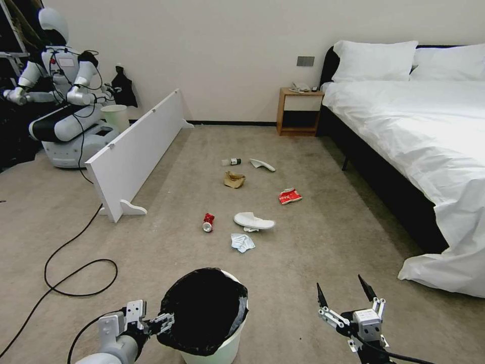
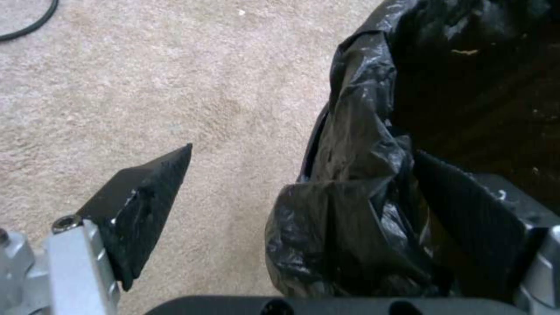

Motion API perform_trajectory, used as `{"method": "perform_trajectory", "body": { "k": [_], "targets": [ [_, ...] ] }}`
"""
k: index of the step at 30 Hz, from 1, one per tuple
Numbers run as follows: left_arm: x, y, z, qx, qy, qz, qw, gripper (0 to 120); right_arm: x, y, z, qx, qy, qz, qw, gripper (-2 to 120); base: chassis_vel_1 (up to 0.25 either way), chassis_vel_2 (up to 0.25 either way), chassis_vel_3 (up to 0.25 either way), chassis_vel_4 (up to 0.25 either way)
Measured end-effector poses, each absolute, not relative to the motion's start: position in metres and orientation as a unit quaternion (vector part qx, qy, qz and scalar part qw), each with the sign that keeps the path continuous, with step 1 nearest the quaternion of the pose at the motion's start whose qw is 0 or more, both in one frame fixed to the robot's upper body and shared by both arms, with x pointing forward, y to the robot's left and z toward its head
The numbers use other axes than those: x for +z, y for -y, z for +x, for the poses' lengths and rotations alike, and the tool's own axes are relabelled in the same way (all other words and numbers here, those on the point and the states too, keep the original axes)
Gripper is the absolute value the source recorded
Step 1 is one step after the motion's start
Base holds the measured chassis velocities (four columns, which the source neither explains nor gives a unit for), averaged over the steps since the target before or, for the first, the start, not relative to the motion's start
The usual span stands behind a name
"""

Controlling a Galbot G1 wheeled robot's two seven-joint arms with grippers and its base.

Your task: Pick up the trash bin, then pick up the garbage from the floor and place it into the trash bin.

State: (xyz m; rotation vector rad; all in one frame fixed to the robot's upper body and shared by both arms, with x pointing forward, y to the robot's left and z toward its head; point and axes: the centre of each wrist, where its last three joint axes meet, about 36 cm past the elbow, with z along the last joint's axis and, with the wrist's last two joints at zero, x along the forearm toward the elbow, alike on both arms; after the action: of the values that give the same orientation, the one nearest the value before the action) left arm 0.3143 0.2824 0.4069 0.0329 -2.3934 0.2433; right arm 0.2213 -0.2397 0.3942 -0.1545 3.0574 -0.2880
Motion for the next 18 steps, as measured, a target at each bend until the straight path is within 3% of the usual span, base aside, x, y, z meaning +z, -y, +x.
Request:
{"method": "perform_trajectory", "body": {
  "k": [18],
  "targets": [
    [0.395, -0.282, 0.325, 0.101, 0.925, 0.031, 0.366, 100, 0.389, 0.231, 0.221, -0.082, -0.994, -0.074, 0.025, 100, 0.0, 0.0, 0.0, 0.0]
  ]
}}
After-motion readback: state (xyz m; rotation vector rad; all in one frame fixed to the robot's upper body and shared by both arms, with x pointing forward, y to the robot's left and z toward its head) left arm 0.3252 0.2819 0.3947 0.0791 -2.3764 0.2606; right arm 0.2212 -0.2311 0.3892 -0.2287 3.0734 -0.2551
